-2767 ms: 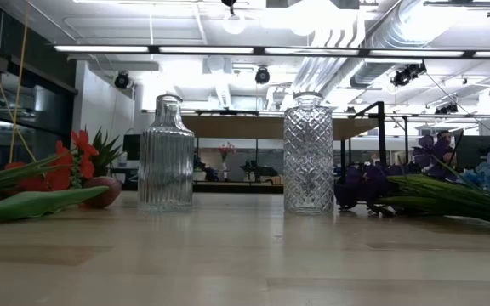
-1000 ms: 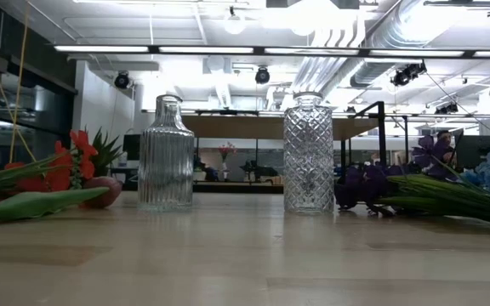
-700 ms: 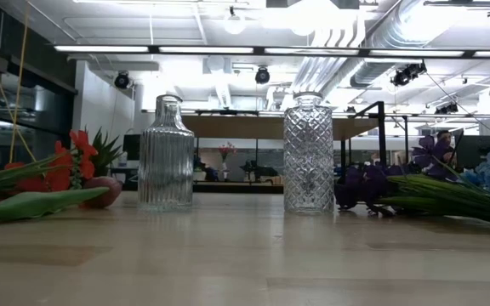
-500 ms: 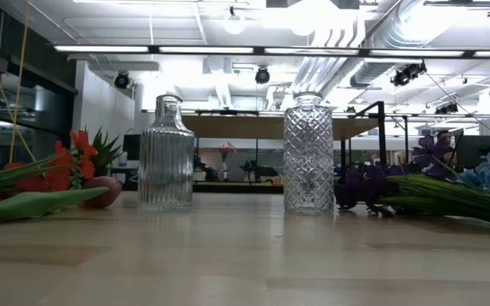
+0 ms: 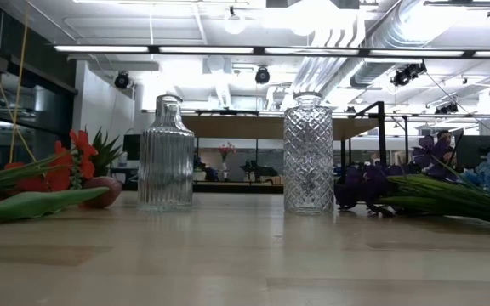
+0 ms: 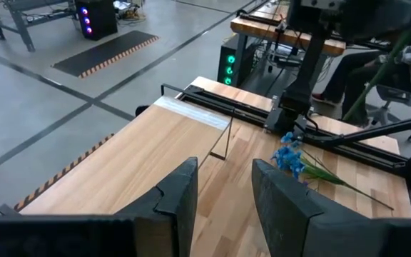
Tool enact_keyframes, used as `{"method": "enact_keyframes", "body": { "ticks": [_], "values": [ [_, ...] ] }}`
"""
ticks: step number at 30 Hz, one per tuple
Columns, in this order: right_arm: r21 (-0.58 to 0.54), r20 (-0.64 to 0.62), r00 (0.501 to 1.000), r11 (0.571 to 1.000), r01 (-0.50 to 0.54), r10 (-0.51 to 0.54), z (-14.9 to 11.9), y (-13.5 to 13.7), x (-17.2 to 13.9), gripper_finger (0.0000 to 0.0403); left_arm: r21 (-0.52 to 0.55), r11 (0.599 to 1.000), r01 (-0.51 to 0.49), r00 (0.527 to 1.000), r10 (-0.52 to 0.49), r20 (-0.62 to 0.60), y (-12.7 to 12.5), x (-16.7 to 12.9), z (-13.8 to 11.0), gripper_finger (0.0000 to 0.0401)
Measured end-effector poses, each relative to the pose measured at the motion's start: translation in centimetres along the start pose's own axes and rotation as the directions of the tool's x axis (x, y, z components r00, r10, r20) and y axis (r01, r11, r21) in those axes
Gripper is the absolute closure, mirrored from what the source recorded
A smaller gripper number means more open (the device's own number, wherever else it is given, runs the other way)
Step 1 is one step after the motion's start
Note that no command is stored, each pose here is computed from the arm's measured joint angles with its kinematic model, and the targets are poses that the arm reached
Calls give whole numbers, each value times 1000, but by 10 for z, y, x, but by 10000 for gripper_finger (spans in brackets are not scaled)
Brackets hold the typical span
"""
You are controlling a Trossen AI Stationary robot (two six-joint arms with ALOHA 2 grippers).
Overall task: Pick and place flowers into a vace then onto a shelf
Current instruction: Put the left orange flowers into the right transparent vase
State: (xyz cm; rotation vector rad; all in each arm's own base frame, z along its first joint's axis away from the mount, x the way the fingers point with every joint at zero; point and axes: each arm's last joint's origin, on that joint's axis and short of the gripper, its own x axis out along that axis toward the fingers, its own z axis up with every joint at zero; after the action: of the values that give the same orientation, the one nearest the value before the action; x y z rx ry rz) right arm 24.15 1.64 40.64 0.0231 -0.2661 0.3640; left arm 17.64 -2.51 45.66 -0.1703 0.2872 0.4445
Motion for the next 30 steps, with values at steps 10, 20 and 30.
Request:
{"method": "enact_keyframes", "body": {
  "ticks": [10,20,30],
  "values": [
    [-33,-93,989,993,116,-119,-11,13,4,399,-1,1000,3,1000,-3,-1,0,0,0,236],
    [-32,-189,952,971,238,-240,-18,26,0,400,-3,1000,20,1000,-20,-7,-1,0,0,236],
    [-15,-182,897,914,406,-402,-40,46,-15,401,1,1000,21,1000,-21,-7,-1,0,0,236]
  ]
}}
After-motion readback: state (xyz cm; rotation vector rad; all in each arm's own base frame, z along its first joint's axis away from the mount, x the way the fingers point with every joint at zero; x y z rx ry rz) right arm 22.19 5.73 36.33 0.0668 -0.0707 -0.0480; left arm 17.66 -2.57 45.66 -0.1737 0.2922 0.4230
